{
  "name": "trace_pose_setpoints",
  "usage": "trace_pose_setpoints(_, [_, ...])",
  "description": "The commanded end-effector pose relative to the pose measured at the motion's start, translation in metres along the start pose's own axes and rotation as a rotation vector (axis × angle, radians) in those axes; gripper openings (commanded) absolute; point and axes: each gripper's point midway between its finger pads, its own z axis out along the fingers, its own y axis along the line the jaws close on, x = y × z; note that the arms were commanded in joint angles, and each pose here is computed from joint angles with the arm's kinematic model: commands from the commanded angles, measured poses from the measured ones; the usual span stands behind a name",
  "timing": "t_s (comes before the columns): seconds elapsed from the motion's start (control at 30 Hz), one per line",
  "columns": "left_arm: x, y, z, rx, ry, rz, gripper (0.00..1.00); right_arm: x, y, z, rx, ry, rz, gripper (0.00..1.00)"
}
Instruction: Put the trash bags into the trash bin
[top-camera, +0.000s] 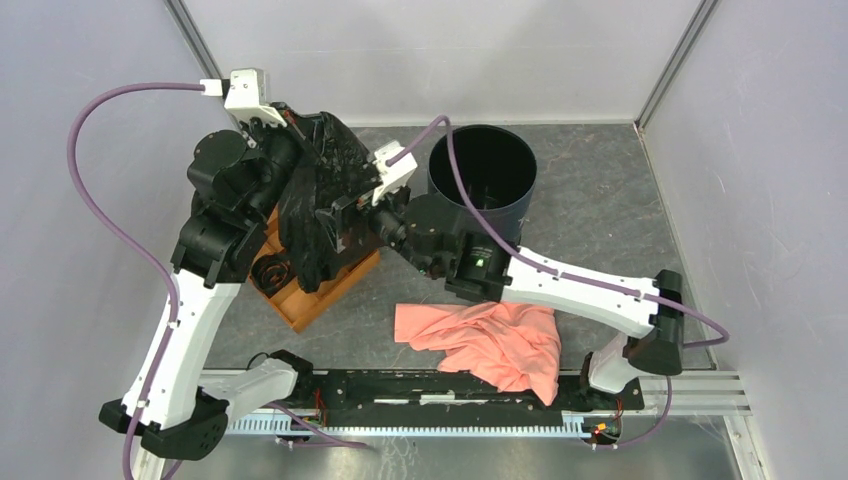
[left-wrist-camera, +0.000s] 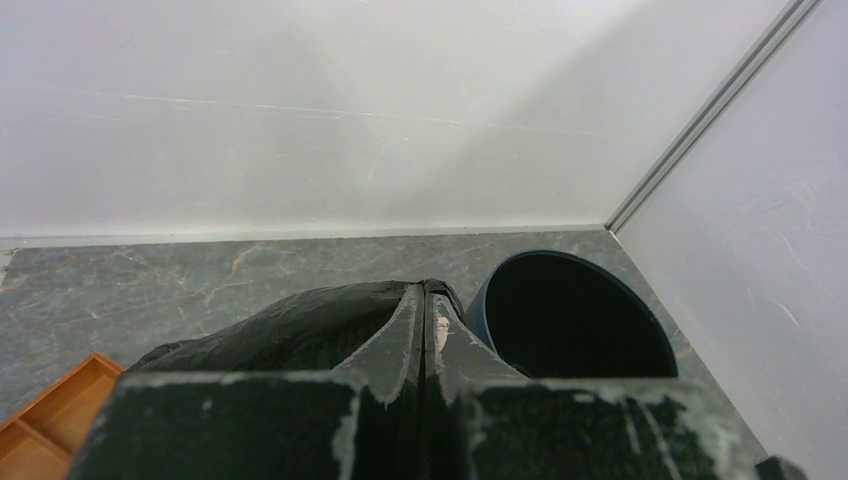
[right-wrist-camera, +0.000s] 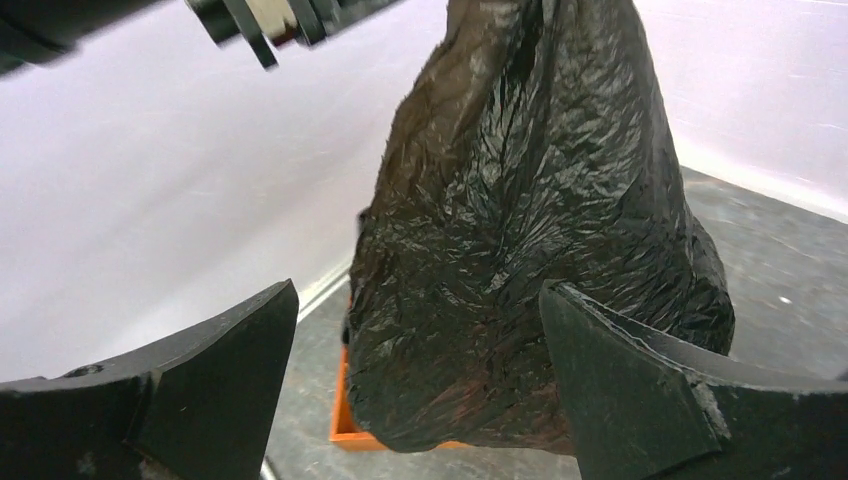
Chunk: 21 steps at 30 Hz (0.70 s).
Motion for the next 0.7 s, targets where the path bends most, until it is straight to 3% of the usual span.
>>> trace_pose_setpoints(0.0, [-0.036, -0.011, -0.007, 0.042, -0.105, -0.057, 0.02, -0.001, -0.028, 0.009, 0.251, -0.03, -0.096, 0.98])
trace_pose_setpoints(0.23, [-0.036, -0.011, -0.009, 0.04, -0.101, -0.06, 0.02, 0.015, -0.032, 0.031, 0.33, 0.006, -0.286, 0.95])
trace_pose_setpoints(0.27, [-0.036, -0.01, -0.011, 0.036, -0.101, -0.054, 0.02, 0.01, -0.036, 0.029, 0.343, 0.008, -0.339, 0.86])
trace_pose_setpoints(0.33, [-0.036, -0.005, -0.015, 0.017, -0.099, -0.033, 0.02, 0.0, -0.044, 0.02, 0.354, -0.017, -0.385, 0.47])
trace_pose_setpoints(0.43, [-0.032, 0.006, -0.021, -0.03, -0.082, 0.015, 0.02, -0.015, -0.049, 0.01, 0.276, -0.064, -0.395, 0.24])
trace_pose_setpoints(0.5, [-0.027, 0.012, -0.024, -0.058, -0.056, 0.046, 0.02, -0.02, -0.05, 0.014, 0.154, -0.068, -0.378, 0.03])
trace_pose_setpoints(0.67, [-0.021, 0.022, -0.03, -0.103, -0.001, 0.101, 0.02, -0.025, -0.054, 0.024, -0.128, -0.03, -0.246, 0.01])
